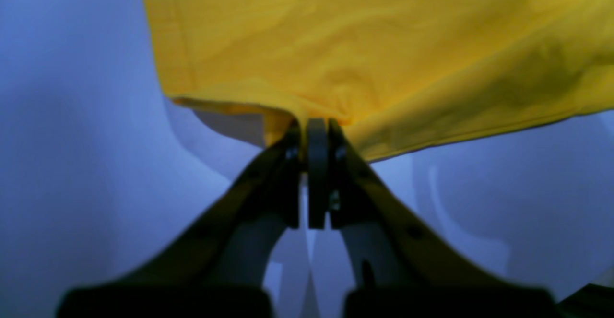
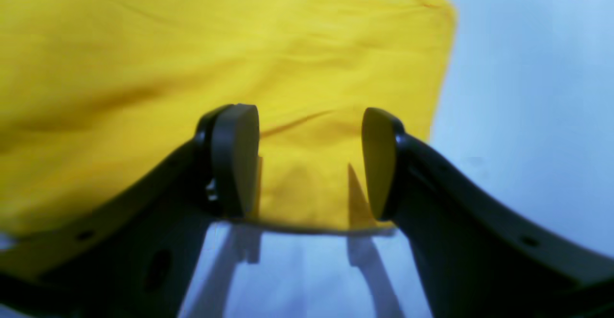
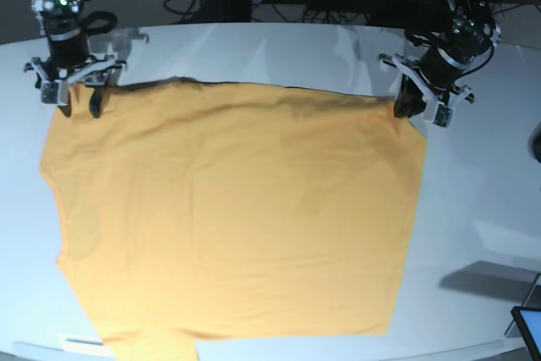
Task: Fold the T-shirt properly
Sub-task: 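Hold the shoulder edge raised with both grippers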
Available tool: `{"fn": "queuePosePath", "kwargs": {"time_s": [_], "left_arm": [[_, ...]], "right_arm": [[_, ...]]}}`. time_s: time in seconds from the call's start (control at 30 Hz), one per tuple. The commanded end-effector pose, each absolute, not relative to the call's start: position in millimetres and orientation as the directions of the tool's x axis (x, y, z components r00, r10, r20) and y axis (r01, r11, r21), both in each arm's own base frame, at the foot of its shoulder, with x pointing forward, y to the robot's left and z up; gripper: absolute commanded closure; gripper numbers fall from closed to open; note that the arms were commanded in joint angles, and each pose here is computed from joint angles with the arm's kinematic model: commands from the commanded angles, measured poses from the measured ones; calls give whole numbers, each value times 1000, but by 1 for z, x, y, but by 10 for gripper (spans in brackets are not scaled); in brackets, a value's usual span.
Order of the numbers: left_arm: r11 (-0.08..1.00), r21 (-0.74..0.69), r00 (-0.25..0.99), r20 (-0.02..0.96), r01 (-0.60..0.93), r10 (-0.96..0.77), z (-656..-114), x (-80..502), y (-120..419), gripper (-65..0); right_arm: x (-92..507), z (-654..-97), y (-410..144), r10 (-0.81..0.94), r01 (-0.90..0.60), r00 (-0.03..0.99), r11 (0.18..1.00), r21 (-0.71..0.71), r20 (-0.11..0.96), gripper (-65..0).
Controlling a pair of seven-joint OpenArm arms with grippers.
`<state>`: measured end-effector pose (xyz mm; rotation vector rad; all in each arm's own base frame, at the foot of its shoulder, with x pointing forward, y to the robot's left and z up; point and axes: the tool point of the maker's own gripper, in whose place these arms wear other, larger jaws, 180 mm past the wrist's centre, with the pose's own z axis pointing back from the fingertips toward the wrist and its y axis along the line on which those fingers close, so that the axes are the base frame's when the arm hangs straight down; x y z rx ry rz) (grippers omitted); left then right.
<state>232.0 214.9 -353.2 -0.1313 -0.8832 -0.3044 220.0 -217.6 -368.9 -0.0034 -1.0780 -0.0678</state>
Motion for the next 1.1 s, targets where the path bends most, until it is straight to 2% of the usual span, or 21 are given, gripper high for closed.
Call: {"fn": "queuePosePath", "kwargs": {"time_s": [0.0,0.27,0.63,0.9,1.07], "left_arm": [[945,22,555,805,326,-210,-341,238,214,0],[948,24,557,804,318,-208,-341,238,217,0],[945,21,557,804,325,-209,-342,238,214,0],[946,19,558,803,325,-208,-342,237,214,0],[945,19,560,801,325,-209,-343,236,214,0]], "right_arm": [[223,-349,-224,-66,64,422,997,43,904,-326],[212,-340,-225,-273,57,441,959,276,855,-326],[196,-347,-251,-419,143,512,903,406,750,-326],[182,-375,-259,-508,221,600,848,482,618,-326],[183,-378,-255,-506,214,617,845,490,603,-326]]}}
